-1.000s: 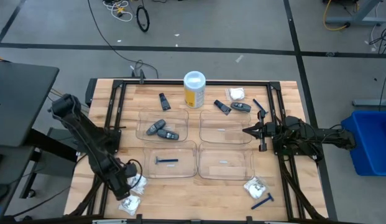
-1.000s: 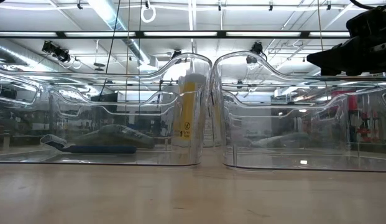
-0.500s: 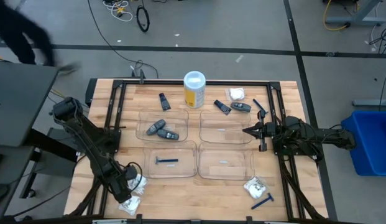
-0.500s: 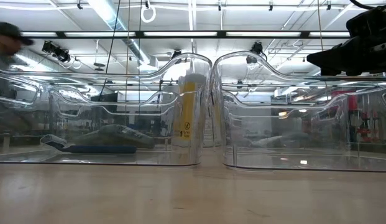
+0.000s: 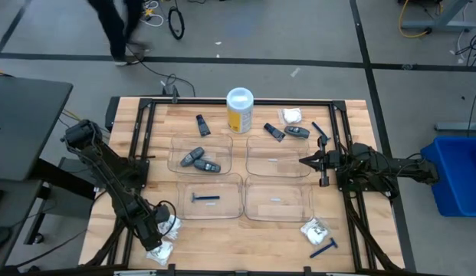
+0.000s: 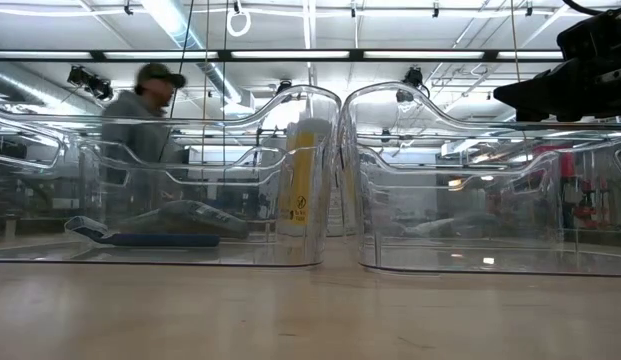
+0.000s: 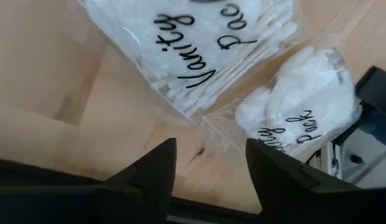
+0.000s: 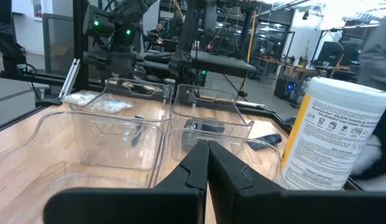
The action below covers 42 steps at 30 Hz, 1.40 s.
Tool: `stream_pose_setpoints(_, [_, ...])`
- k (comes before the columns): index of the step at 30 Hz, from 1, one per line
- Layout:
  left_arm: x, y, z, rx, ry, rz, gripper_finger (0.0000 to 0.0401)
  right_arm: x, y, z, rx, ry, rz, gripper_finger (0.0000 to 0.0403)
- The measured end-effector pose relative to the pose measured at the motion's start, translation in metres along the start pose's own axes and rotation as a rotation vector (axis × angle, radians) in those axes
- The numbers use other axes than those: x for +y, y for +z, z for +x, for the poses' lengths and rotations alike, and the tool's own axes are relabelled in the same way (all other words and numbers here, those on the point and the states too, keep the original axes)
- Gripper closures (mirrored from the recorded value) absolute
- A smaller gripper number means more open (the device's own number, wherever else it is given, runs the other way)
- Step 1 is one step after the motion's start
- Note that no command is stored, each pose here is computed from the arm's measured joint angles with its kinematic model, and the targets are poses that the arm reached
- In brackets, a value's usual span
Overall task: Pick & Place Travel size toiletries
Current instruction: Put the transparent vanity pack into the top right transparent bin
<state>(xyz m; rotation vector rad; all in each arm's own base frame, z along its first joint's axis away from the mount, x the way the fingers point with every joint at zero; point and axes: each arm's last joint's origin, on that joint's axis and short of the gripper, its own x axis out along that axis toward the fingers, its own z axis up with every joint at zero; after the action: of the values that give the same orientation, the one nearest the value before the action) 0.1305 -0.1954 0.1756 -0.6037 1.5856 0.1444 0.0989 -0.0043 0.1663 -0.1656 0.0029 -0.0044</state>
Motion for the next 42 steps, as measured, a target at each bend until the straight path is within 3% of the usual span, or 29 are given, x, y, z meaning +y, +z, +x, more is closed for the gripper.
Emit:
stream_pose_setpoints(10, [0.008,0.0,0.019,0.056,-0.094,-0.009,0.0201,0.0,0.0,0.0,0.0,0.0,0.0,0.039])
stream_pose_setpoints(26, [0.011,0.001,0.024,0.06,-0.116,0.026,0.0205,0.0,0.0,0.0,0.0,0.0,0.0,0.039])
stream_pose_setpoints(42, [0.011,0.0,0.024,0.069,-0.118,0.047,0.0319,0.0,0.0,0.0,0.0,0.0,0.0,0.039])
